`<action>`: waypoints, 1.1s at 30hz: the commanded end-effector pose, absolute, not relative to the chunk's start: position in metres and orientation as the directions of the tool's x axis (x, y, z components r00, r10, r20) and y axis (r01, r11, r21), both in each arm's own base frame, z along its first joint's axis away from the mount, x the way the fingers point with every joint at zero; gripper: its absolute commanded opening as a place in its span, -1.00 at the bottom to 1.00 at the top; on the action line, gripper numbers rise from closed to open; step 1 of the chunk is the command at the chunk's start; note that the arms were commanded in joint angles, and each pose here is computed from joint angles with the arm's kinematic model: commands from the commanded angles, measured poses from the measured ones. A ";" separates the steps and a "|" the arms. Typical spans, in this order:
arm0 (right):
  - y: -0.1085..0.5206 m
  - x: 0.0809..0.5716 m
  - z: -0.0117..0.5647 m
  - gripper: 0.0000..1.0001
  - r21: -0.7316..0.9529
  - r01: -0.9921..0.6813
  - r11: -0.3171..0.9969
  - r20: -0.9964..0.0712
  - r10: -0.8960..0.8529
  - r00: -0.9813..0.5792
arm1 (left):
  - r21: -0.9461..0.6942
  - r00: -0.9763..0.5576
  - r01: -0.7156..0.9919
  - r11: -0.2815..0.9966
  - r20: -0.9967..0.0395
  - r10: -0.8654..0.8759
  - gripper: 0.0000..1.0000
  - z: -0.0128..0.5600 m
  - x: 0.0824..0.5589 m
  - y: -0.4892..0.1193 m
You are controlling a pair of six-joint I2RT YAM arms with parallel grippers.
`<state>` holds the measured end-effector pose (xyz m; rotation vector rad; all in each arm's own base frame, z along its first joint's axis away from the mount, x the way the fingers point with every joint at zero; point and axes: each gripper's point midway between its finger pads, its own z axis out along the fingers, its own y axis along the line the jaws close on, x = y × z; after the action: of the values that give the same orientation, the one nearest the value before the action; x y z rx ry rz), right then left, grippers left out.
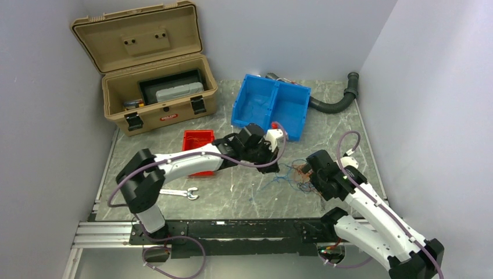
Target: Untangle the cables
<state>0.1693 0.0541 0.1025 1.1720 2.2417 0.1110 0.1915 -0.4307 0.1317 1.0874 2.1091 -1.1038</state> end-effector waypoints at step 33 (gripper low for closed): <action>0.103 0.242 0.170 0.80 0.609 0.165 0.776 -0.585 0.580 -0.566 | -0.420 -0.573 0.782 0.461 -0.775 0.266 -1.00 0.226 0.230 -0.329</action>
<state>0.2122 0.0317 0.1166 1.0748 2.1566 0.1767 0.2433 -0.3240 0.2268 0.8047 2.0872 -0.9839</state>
